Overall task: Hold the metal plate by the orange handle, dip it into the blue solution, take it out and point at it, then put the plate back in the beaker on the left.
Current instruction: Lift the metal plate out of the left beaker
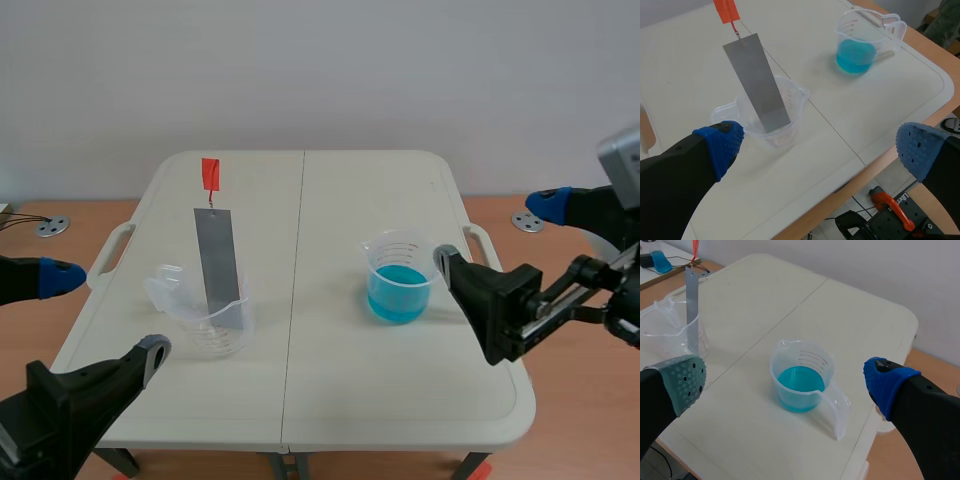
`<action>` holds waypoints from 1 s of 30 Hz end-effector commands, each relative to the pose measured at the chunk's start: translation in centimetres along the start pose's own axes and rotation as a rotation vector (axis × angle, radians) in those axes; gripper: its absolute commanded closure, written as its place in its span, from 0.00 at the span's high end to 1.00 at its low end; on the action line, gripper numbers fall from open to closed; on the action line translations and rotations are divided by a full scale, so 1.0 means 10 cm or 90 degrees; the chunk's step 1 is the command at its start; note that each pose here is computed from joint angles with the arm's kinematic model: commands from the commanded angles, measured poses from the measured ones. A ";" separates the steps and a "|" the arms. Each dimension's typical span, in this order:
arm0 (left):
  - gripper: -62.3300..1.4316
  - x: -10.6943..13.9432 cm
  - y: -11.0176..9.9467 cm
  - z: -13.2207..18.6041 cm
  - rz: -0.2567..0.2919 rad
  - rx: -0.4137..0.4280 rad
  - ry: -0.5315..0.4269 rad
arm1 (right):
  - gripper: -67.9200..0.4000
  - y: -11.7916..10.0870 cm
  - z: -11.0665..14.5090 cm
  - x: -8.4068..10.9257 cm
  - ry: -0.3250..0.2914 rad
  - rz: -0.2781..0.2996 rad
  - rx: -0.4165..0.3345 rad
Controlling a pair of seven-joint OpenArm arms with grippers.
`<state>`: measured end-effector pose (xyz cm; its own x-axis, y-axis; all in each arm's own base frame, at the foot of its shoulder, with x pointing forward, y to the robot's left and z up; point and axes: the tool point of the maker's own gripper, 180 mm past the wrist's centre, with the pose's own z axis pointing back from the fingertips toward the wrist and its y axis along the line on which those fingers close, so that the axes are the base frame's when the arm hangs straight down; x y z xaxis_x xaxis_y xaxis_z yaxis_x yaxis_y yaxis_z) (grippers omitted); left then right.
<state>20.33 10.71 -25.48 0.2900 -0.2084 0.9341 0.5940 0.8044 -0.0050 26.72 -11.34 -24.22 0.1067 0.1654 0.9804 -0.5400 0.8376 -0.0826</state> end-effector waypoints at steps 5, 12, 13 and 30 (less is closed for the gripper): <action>1.00 0.05 -0.02 -0.01 0.003 -0.003 -0.014 | 0.97 -0.03 -0.26 0.19 -0.042 0.012 0.019; 0.13 0.05 -0.02 -0.01 0.004 -0.003 -0.014 | 0.97 -0.03 -0.55 0.27 -0.062 -0.007 0.041; 0.02 0.06 -0.02 -0.01 0.006 -0.003 -0.015 | 0.97 -0.04 -0.59 0.28 -0.064 -0.010 0.044; 0.11 -1.27 -0.37 0.74 -0.014 0.006 0.352 | 0.97 0.23 -1.34 0.38 -0.072 -0.053 0.133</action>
<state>9.05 14.39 -34.63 0.6276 -0.4877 0.6068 0.6028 0.7977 0.0176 36.43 -2.09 -24.87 0.1129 0.0556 0.9920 -0.6901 0.7227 0.0380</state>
